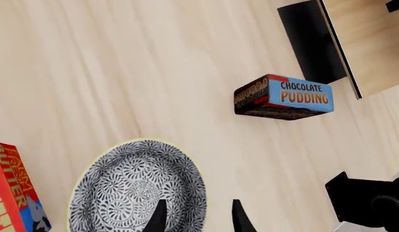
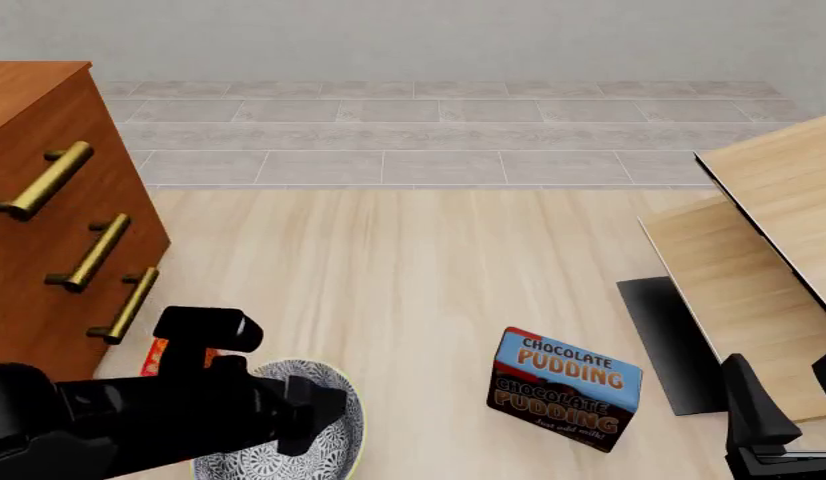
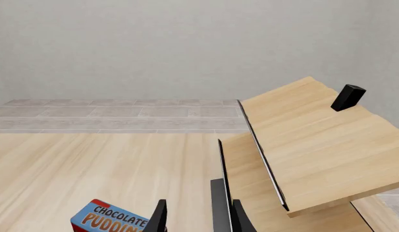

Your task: Close the top drawer of the cabinet and put the bowl on top of it.

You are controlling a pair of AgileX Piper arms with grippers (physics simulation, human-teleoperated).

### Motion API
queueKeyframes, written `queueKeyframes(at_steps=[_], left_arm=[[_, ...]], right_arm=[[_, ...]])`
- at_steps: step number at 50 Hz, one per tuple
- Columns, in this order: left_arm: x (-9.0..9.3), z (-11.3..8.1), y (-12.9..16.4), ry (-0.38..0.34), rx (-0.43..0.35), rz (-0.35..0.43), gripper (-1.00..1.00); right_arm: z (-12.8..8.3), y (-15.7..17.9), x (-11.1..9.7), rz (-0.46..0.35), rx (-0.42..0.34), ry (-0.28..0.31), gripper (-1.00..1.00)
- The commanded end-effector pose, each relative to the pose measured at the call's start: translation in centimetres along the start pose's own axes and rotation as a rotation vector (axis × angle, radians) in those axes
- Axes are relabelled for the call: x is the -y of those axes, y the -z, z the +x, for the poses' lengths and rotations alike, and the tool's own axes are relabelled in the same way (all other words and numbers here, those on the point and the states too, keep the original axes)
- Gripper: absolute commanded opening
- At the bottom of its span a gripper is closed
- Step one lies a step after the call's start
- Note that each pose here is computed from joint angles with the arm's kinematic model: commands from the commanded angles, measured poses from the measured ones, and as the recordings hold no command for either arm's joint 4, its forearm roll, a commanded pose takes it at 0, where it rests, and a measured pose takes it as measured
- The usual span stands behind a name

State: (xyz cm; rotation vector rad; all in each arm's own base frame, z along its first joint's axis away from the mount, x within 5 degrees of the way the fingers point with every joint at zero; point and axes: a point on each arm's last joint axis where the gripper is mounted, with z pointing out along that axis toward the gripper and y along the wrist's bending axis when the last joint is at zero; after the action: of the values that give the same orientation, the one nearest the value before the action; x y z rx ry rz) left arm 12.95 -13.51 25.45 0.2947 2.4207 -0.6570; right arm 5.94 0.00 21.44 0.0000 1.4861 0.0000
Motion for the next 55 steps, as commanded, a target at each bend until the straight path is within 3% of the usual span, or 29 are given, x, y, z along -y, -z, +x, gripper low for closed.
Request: queueKeyframes(at_steps=[1, 55], left_arm=[[-0.3, 0.5, -0.6, 0.015, -0.009, -0.006, 1.00], [-0.5, 1.9, -3.9, 0.043, -0.055, -0.009, 1.00]], right_arm=[[0.0, 0.1, 0.0, 0.000, 0.001, 0.000, 1.00], [0.0, 0.1, 0.0, 0.000, 0.001, 0.000, 1.00]])
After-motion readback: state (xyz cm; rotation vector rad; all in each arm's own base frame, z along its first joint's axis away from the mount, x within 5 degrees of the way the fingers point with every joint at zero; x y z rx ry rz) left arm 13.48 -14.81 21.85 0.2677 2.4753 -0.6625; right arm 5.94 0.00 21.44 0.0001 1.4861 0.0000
